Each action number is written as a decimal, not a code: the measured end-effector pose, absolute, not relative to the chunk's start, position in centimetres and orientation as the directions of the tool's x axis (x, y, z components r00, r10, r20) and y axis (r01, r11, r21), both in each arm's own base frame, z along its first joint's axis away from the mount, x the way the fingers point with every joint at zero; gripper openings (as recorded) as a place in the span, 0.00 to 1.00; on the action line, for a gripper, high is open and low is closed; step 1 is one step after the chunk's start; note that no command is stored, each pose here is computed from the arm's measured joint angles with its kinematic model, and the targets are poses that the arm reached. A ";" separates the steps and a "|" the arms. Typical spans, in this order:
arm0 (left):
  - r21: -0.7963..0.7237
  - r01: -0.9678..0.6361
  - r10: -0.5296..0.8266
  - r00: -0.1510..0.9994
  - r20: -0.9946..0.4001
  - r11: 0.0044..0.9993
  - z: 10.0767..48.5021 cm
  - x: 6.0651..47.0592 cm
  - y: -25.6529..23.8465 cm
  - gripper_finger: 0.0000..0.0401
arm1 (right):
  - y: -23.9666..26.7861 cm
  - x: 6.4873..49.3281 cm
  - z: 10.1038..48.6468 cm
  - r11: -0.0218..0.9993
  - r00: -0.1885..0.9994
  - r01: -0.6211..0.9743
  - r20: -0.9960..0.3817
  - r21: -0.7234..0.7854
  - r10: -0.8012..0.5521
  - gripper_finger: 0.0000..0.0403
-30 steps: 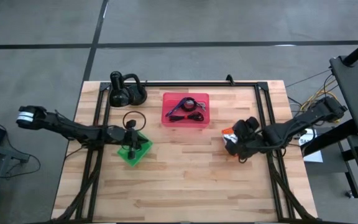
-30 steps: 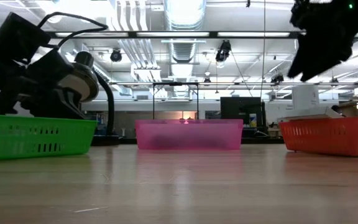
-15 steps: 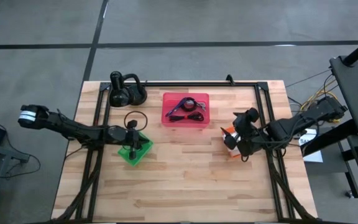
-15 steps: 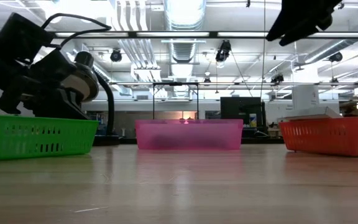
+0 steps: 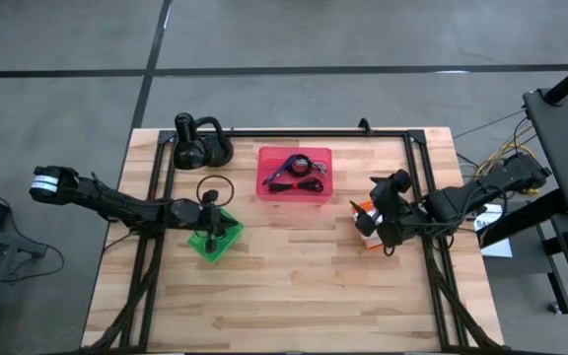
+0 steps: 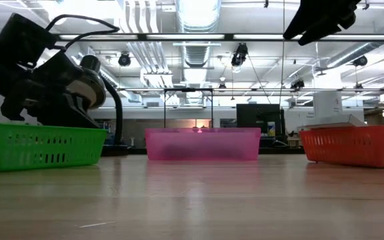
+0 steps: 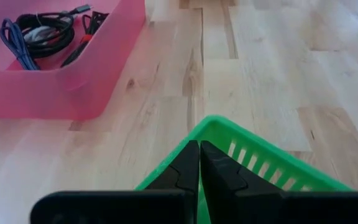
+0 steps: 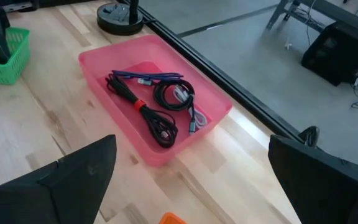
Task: Pick and place items into bin
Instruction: Return to Home Position
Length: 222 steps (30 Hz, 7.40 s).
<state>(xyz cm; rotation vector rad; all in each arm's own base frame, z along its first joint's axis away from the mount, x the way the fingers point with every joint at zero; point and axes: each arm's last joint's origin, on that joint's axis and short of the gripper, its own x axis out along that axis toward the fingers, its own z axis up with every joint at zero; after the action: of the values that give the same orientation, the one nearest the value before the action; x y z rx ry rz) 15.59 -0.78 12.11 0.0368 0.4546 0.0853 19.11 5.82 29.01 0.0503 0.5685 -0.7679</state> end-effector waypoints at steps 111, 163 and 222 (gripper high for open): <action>-0.071 0.066 -0.064 0.997 0.036 0.995 17.0 9.9 -0.7 0.00 | 0.4 10.1 16.5 0.998 0.998 0.051 -0.024 -0.047 -0.052 0.99; -0.072 0.062 -0.061 0.998 0.021 0.995 16.9 10.1 -0.8 0.00 | 0.4 10.0 17.8 0.982 0.991 0.048 0.111 0.183 -0.069 0.99; 0.006 0.068 -0.068 0.995 0.066 0.998 17.3 10.1 -0.8 0.00 | 0.3 10.1 17.4 0.994 0.994 0.072 0.072 0.086 -0.078 0.33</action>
<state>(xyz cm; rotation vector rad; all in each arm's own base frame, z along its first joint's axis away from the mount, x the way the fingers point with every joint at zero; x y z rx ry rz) 10.10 -0.78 17.29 0.0033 -0.0666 -0.0684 10.08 0.34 17.41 0.0838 -0.0751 -0.0750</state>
